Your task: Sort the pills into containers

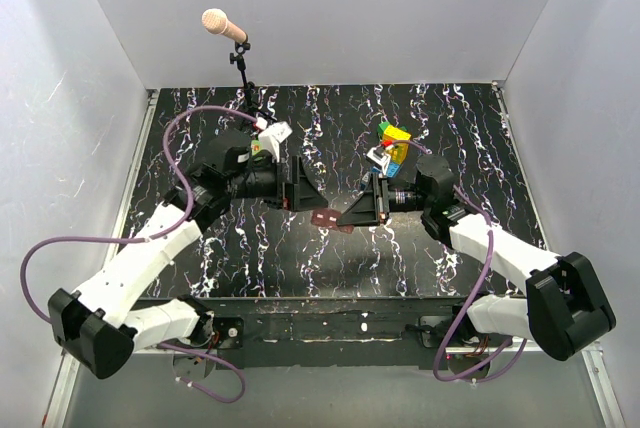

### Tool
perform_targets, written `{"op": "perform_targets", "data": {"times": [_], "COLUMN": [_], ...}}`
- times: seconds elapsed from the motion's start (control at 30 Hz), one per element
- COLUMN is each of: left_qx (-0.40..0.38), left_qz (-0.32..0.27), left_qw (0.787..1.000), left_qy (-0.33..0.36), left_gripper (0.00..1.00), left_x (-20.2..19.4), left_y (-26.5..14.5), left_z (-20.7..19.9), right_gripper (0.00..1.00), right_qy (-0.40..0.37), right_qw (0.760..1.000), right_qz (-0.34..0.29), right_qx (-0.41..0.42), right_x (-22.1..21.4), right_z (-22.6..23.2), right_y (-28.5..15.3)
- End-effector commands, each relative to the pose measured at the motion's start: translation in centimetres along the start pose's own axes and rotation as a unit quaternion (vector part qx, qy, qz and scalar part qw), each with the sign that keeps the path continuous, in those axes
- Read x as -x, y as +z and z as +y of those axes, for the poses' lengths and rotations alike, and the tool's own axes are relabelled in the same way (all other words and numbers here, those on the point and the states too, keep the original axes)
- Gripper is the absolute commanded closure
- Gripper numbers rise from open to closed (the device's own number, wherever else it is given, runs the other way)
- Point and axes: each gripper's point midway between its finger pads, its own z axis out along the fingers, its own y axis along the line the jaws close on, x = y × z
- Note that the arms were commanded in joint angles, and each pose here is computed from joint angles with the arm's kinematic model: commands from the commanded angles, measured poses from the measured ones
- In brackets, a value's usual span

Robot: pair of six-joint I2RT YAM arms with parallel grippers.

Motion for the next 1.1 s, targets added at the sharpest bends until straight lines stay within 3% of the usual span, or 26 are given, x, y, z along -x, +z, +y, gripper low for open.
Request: {"op": "perform_targets", "data": {"times": [0.0,0.13,0.23,0.33,0.6,0.83,1.07], "left_qx": [0.076,0.058,0.01,-0.021,-0.008,0.033,0.048], "left_qz": [0.007,0.025,0.04,0.046,0.04,0.055,0.074], "left_qw": [0.988,0.971,0.946,0.924,0.886,0.837,0.812], "left_qy": [0.132,0.231,0.321,0.379,0.462,0.543,0.577], "left_gripper": [0.1,0.12,0.12,0.05,0.02,0.02,0.02], "left_x": [0.4,0.0,-1.2,-2.2,-3.0,-3.4,-3.8], "left_y": [-3.1,-3.8,-3.8,-3.6,-1.5,-0.4,-0.1], "left_z": [1.1,-0.3,-2.3,-3.4,-4.1,-2.4,-0.8], "right_gripper": [0.99,0.99,0.99,0.99,0.99,0.99,0.99], "right_qy": [-0.031,-0.037,-0.042,-0.038,-0.026,-0.021,-0.015], "right_qw": [0.999,0.998,0.998,0.997,0.997,0.997,0.997], "right_qz": [0.018,0.042,0.054,0.062,0.071,0.073,0.076], "right_qx": [-0.004,-0.004,-0.011,-0.016,-0.011,-0.01,-0.009], "right_x": [-0.4,-1.2,-1.7,-2.1,-2.3,-1.7,-1.6], "right_z": [0.8,0.9,0.8,0.6,0.8,1.1,1.0], "right_y": [-0.2,-0.5,-0.8,-1.0,-1.0,-0.8,-0.8]}}
